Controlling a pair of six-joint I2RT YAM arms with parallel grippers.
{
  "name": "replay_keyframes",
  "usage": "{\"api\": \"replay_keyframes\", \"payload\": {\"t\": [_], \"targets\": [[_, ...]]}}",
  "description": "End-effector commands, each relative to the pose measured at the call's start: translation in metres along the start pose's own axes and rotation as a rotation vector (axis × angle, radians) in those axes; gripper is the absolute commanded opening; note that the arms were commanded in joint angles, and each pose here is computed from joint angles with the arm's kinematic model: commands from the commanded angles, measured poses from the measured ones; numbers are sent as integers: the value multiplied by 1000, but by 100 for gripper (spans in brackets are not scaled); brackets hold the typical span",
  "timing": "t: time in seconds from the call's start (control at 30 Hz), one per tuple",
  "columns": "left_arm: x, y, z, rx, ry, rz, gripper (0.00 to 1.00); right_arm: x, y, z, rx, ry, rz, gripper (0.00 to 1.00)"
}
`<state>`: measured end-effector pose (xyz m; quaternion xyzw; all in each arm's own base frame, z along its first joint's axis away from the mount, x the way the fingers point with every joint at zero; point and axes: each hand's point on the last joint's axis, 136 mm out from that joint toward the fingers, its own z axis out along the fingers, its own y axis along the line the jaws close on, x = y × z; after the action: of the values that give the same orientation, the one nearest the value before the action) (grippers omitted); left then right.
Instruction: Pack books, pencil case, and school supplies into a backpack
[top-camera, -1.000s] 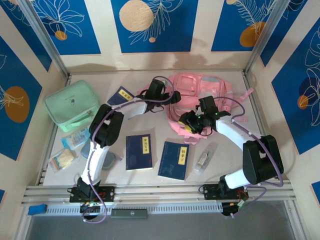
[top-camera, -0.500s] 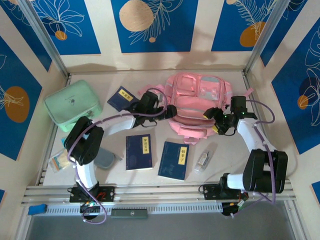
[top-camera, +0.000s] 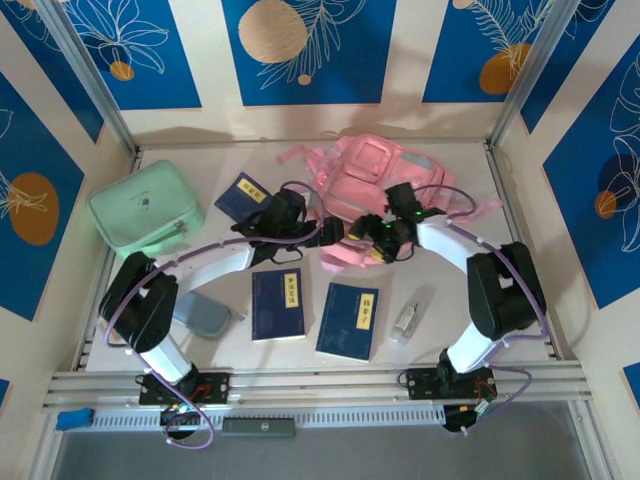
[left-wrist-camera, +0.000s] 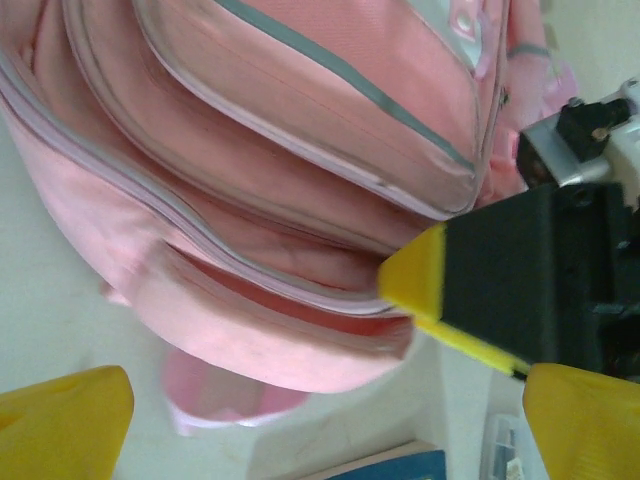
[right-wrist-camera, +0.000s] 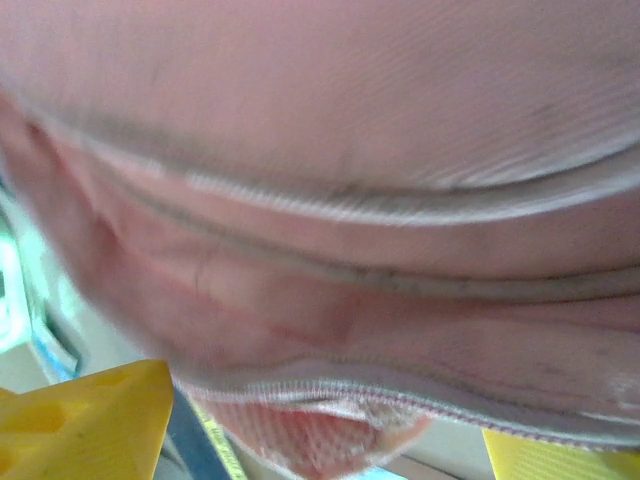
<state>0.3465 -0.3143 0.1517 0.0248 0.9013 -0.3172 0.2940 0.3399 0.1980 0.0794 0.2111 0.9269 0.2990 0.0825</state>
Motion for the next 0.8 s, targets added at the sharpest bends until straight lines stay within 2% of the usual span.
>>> {"api": "replay_keyframes", "payload": {"t": [0.0,0.1,0.27,0.53,0.77], "targets": [[-13,17,-23,-64,-47,23,99,6,43,8,-59,1,-30,79],[-19,22,-35,-74,-72,20,99,15,52,-3,-52,7,-89,81],[-11,15,-33,-11,-70,-35,99,7,12,-41,-60,-11,-18,81],[11,-18,6,99,-22,-85,99,-62,-74,-100,-26,-147,181,80],[30,-46,38,146,25,-94,99,-122,-110,-98,18,-225,254,78]]}}
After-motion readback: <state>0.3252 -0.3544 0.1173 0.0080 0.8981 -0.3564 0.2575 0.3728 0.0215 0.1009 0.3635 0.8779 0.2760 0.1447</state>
